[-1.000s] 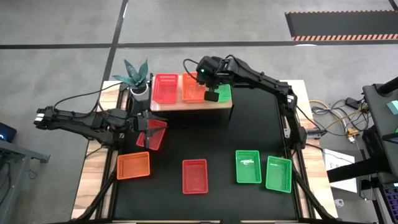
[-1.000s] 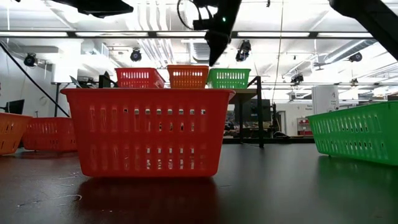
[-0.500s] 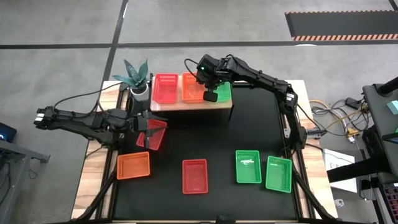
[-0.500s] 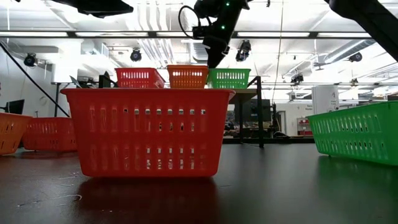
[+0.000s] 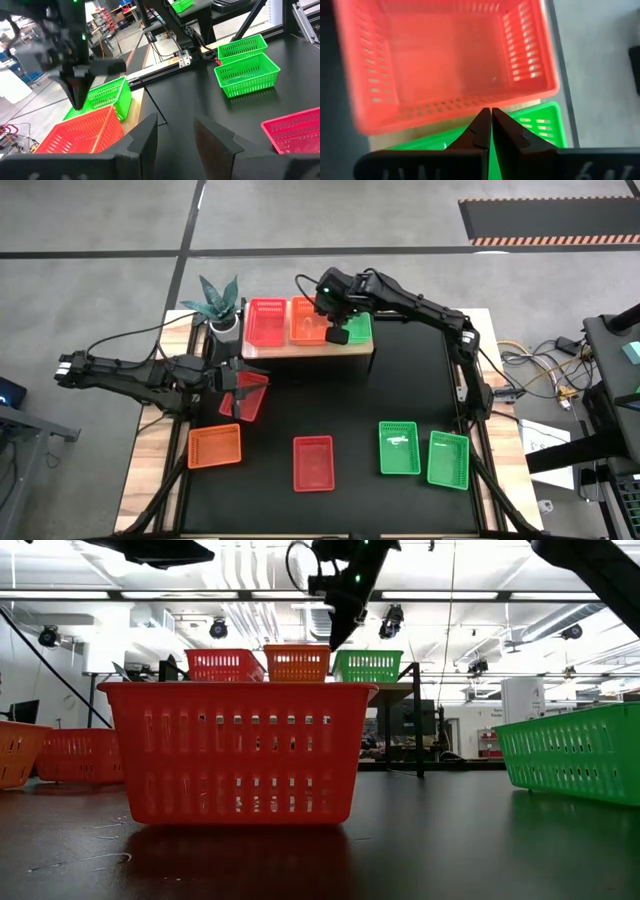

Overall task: Stack baskets on shelf by color
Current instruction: Stack the top red basket on top of the other red basket on the shelf

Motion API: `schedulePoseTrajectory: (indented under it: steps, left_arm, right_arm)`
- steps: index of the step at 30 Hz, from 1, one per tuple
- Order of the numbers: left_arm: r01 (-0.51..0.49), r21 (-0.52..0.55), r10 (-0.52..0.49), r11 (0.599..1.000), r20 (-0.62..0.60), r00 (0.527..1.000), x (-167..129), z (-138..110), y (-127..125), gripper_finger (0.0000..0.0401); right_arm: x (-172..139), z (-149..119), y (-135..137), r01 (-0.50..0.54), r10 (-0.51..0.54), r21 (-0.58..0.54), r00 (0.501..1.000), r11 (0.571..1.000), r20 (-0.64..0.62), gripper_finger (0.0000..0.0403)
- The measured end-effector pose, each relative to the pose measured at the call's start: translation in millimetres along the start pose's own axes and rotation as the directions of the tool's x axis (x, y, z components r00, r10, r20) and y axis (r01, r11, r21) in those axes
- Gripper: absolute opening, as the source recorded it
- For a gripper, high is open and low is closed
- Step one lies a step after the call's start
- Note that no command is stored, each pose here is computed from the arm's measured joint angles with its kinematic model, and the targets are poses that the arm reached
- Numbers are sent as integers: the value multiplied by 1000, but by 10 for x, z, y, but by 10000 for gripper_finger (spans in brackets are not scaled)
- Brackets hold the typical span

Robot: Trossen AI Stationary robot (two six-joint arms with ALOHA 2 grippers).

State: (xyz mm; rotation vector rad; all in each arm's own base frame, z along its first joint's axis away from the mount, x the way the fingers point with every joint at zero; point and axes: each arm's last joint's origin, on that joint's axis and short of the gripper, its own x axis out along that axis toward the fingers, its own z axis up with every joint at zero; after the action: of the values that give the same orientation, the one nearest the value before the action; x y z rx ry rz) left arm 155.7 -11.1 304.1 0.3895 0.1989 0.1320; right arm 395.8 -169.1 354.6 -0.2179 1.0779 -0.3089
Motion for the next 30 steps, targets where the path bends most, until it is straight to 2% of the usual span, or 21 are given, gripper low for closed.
schedulePoseTrajectory:
  steps: [6,13,19,22,26,30]
  left_arm:
    - [1,2,-1,1000,-5,1000,6,-18,-8,112]
    - [5,-2,-5,1000,-16,1000,34,-30,-21,112]
    - [22,-16,-23,1000,-66,998,143,-78,-74,112]
    - [26,-13,-27,1000,-77,997,227,-88,-105,112]
    - [23,-25,-25,999,-69,997,360,-83,-146,112]
    - [17,-151,-27,988,-61,998,493,-61,-190,112]
  right_arm:
    - [-419,30,247,-15,18,-33,996,999,87,8]
    - [-586,-94,866,-66,89,-129,979,989,182,8]
    - [-686,-537,1347,-49,77,-123,968,991,239,8]
    - [-711,-809,1549,-56,92,-123,946,991,310,8]
    - [-640,-1150,1770,-57,118,-144,880,988,460,8]
    - [-534,-1450,1876,-26,121,-173,813,985,570,8]
